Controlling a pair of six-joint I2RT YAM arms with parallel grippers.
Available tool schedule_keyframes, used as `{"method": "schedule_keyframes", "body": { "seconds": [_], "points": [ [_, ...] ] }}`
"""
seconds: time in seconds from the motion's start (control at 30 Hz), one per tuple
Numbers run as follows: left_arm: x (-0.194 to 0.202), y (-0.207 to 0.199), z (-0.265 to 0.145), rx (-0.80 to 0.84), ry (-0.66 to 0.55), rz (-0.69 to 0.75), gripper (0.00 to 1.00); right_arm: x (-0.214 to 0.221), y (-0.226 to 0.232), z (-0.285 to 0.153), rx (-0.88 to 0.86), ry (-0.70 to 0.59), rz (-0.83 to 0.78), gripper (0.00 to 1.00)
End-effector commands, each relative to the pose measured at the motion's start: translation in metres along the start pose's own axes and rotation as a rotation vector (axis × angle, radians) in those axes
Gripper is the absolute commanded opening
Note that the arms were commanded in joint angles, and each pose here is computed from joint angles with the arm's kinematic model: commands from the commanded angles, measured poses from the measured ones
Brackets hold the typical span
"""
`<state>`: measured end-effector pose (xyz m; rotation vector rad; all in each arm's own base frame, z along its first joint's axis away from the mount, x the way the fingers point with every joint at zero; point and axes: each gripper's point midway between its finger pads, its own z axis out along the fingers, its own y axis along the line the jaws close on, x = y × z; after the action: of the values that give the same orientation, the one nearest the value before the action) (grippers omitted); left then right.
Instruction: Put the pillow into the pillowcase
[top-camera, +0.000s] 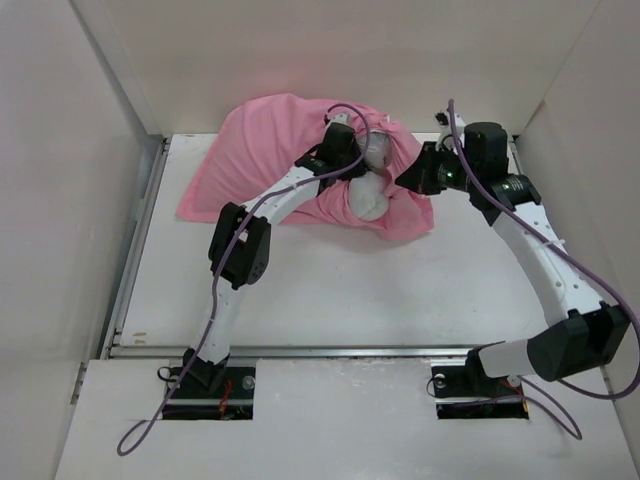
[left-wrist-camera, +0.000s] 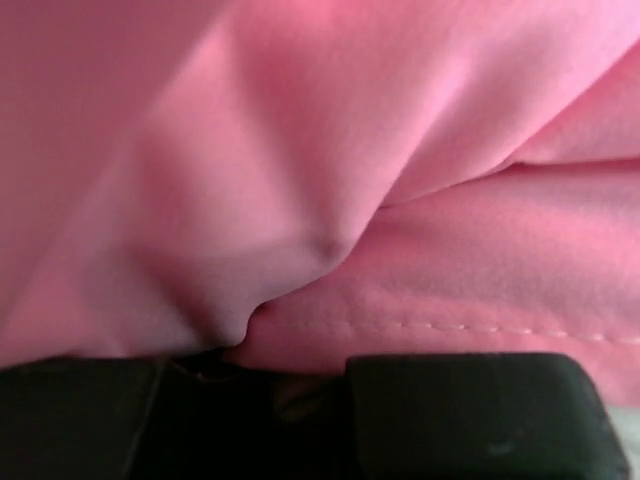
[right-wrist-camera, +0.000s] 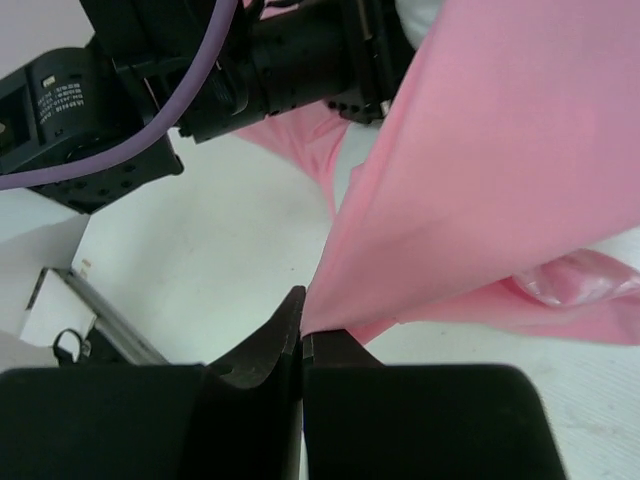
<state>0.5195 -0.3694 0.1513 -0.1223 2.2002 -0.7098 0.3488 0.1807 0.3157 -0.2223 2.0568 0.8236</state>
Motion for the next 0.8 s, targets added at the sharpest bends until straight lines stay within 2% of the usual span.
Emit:
{"method": "schedule_keyframes", "body": {
  "seconds": [0.0, 0.1, 0.13, 0.17, 0.23, 0.27, 0.3, 0.33, 0.37, 0.43, 0.5, 0.67, 0.77],
  "points": [
    [-0.021, 0.082, 0.022, -0.255, -0.113, -0.036, 0.00, -0.005, 0.068, -0.007, -0.288, 0.020, -0.038, 0.00],
    [-0.002, 0.060, 0.023, -0.198, -0.084, 0.044, 0.00, -0.032, 0.073, 0.009, -0.273, -0.072, -0.068, 0.00],
    [0.001, 0.048, 0.019, -0.159, -0.066, 0.074, 0.04, -0.043, 0.075, 0.010, -0.272, -0.107, -0.065, 0.00],
    [0.010, 0.046, 0.020, -0.144, -0.040, 0.126, 0.16, -0.058, 0.065, 0.016, -0.204, -0.157, -0.040, 0.00],
    [0.016, 0.035, 0.007, -0.111, -0.016, 0.172, 0.56, -0.091, 0.056, 0.012, -0.100, -0.250, -0.011, 0.00],
    [0.018, 0.030, 0.002, -0.079, -0.004, 0.191, 0.68, -0.097, 0.044, 0.014, -0.029, -0.270, 0.016, 0.00],
    [0.019, 0.029, -0.005, -0.064, 0.000, 0.216, 0.76, -0.110, 0.028, 0.011, 0.072, -0.335, 0.037, 0.00],
    [0.032, 0.036, -0.011, -0.060, 0.031, 0.236, 0.76, -0.117, 0.021, 0.001, 0.116, -0.368, 0.043, 0.00],
    [0.014, 0.021, -0.030, -0.019, -0.014, 0.248, 0.78, -0.119, 0.017, -0.004, 0.148, -0.390, 0.059, 0.00],
    [0.010, 0.018, -0.048, 0.003, -0.028, 0.297, 0.91, -0.120, 0.001, -0.014, 0.225, -0.433, 0.072, 0.00],
    [-0.017, -0.011, -0.077, 0.075, -0.116, 0.329, 1.00, -0.122, 0.008, -0.027, 0.214, -0.457, 0.067, 0.00],
    [-0.066, -0.046, -0.099, 0.108, -0.259, 0.390, 1.00, -0.111, 0.013, -0.027, 0.176, -0.401, 0.058, 0.00],
    [-0.064, -0.047, -0.085, 0.074, -0.234, 0.436, 1.00, -0.104, 0.018, -0.022, 0.142, -0.360, 0.044, 0.00]
  ]
}}
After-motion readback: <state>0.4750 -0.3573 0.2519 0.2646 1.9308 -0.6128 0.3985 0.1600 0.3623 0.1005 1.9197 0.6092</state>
